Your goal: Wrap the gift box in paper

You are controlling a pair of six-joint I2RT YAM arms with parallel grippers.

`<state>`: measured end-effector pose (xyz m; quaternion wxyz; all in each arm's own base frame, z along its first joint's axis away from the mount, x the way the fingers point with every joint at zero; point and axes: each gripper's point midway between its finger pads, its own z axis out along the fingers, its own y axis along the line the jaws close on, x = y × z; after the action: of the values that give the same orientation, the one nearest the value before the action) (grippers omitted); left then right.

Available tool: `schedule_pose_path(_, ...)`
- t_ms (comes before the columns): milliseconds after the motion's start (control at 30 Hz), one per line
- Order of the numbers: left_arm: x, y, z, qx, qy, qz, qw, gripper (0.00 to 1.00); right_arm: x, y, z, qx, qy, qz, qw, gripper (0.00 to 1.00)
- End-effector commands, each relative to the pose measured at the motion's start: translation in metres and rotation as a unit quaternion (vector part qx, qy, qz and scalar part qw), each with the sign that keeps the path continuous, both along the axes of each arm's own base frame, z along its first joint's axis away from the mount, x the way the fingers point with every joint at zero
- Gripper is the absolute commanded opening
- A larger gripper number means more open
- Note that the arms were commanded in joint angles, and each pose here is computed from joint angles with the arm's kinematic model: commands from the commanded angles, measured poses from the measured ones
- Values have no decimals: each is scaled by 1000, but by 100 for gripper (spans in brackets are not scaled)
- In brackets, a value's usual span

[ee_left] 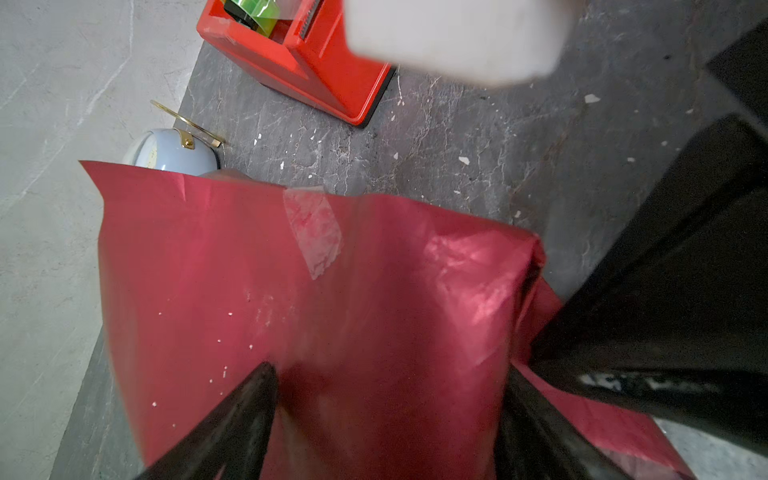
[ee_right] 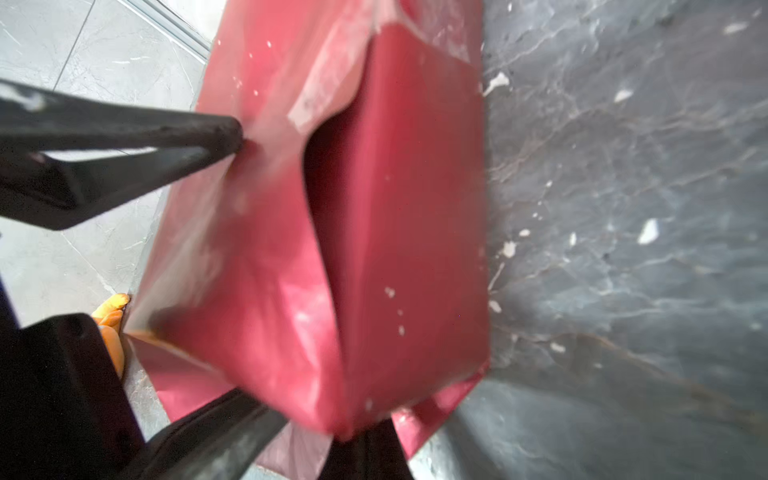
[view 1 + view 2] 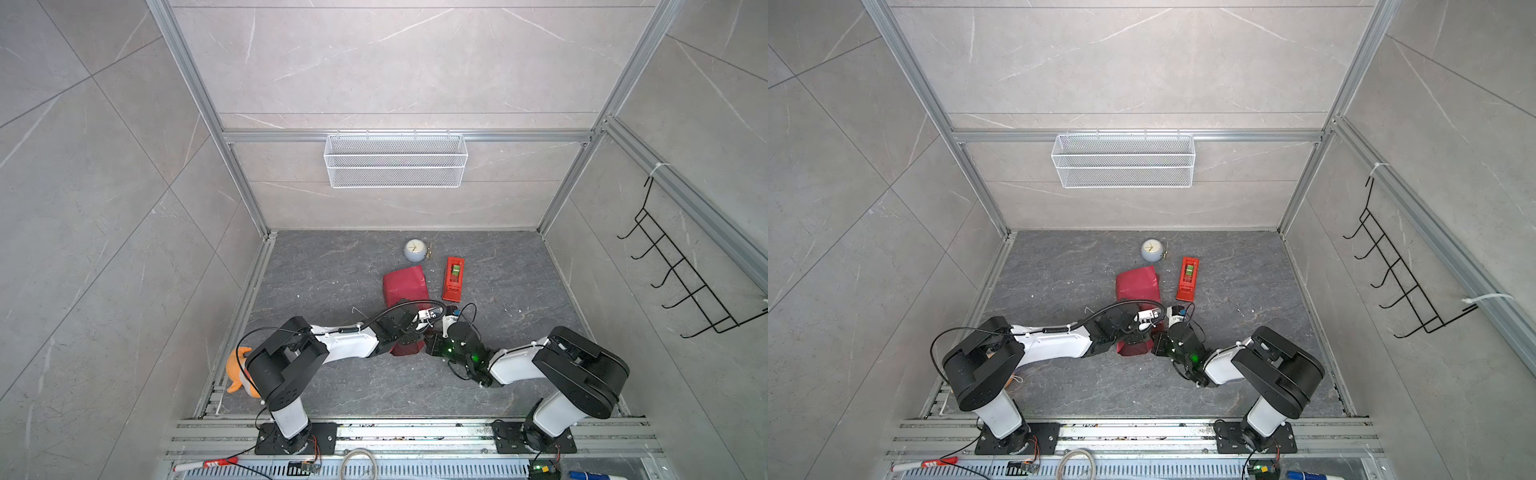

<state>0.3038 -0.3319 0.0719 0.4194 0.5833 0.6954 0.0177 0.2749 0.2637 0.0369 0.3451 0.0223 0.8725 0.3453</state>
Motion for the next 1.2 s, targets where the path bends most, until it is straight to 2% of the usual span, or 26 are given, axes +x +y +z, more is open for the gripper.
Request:
schedule_pose_path(0,-7,18,-31,48,26,8,998,80,2,-8,-9,-31,6,-5,1000,5)
schedule_pose_path(333,-6,17,-29,43,26,9,999,80,-6,-2,-30,-32,31,15,999,5)
schedule_pose_path(767,-4,19,-28,44,14,17,999,80,-43,6,-45,-27,49,29,998,3)
schedule_pose_path(867,-4,20,-27,45,14,17,999,80,-45,10,-42,-21,46,34,998,3)
schedule_pose_path(1167,-4,19,-28,45,16,15,999,80,-22,5,-4,2,13,19,1000,3)
